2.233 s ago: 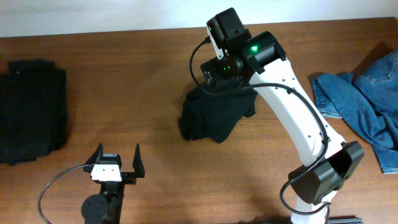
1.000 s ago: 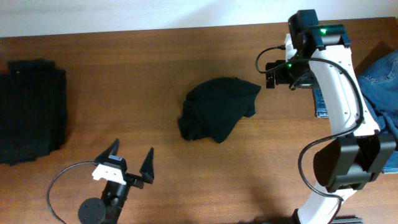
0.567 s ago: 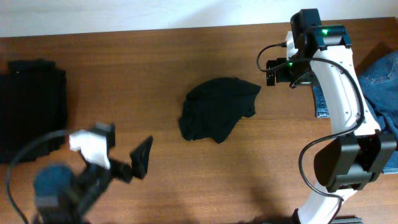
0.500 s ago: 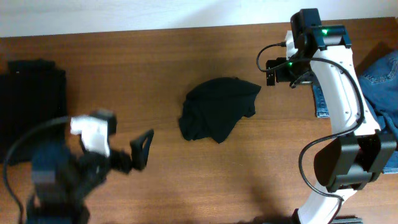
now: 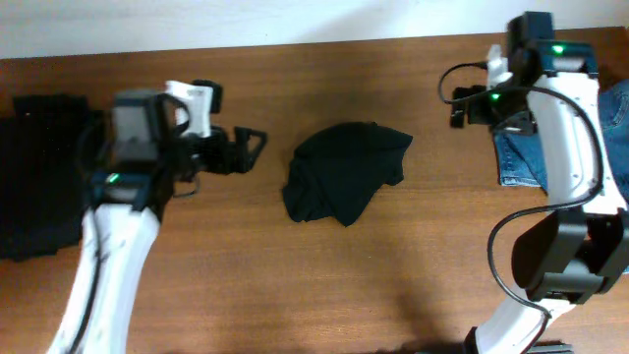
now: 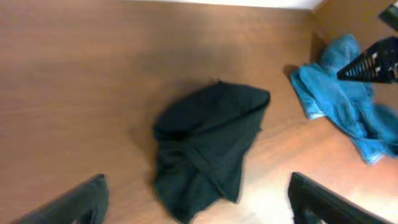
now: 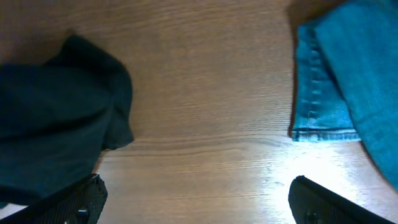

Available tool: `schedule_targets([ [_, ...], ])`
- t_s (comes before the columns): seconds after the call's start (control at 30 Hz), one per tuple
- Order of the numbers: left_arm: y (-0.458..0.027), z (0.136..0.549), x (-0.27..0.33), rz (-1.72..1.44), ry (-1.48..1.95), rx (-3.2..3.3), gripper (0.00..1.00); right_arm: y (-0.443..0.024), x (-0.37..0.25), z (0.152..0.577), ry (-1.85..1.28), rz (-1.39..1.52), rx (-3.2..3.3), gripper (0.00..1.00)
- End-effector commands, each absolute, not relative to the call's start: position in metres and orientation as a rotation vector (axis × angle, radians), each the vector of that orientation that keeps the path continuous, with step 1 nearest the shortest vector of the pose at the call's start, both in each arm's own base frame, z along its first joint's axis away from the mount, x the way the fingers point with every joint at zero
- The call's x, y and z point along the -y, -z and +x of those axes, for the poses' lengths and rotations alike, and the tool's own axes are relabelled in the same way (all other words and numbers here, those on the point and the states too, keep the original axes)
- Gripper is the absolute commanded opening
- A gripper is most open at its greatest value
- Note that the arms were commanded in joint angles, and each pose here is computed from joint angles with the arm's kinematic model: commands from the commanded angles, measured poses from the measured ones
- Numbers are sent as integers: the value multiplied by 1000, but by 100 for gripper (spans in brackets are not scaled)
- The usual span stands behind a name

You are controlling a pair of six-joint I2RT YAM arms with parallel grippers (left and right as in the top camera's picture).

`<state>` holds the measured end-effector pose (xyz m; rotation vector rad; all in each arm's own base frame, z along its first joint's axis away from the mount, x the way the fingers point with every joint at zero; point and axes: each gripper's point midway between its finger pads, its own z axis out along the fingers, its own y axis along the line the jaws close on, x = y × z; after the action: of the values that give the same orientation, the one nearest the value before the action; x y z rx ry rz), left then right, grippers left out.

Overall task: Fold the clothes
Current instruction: 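Reach the left gripper to the black shirt's left side and grasp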

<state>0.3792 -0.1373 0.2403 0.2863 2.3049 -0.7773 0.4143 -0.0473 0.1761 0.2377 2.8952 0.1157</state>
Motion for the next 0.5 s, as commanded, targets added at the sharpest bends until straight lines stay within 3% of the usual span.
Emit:
schedule_targets([
  [0.0, -216, 370, 193, 402, 934, -2371, 62, -178, 49, 416, -166, 234, -2876, 99],
  [0.13, -166, 365, 228, 394, 679, -2521, 59, -177, 49, 422, -157, 185, -2861, 99],
  [0.3, -147, 354, 258, 363, 318, -2507, 59, -178, 50, 427, -154, 184, -2843, 99],
  [0.37, -145, 346, 270, 323, 265, -2492, 80, -178, 50, 427, -153, 185, -2843, 99],
  [0.47, -134, 334, 286, 318, 223, -2494, 99, -177, 50, 427, -154, 185, -2845, 99],
])
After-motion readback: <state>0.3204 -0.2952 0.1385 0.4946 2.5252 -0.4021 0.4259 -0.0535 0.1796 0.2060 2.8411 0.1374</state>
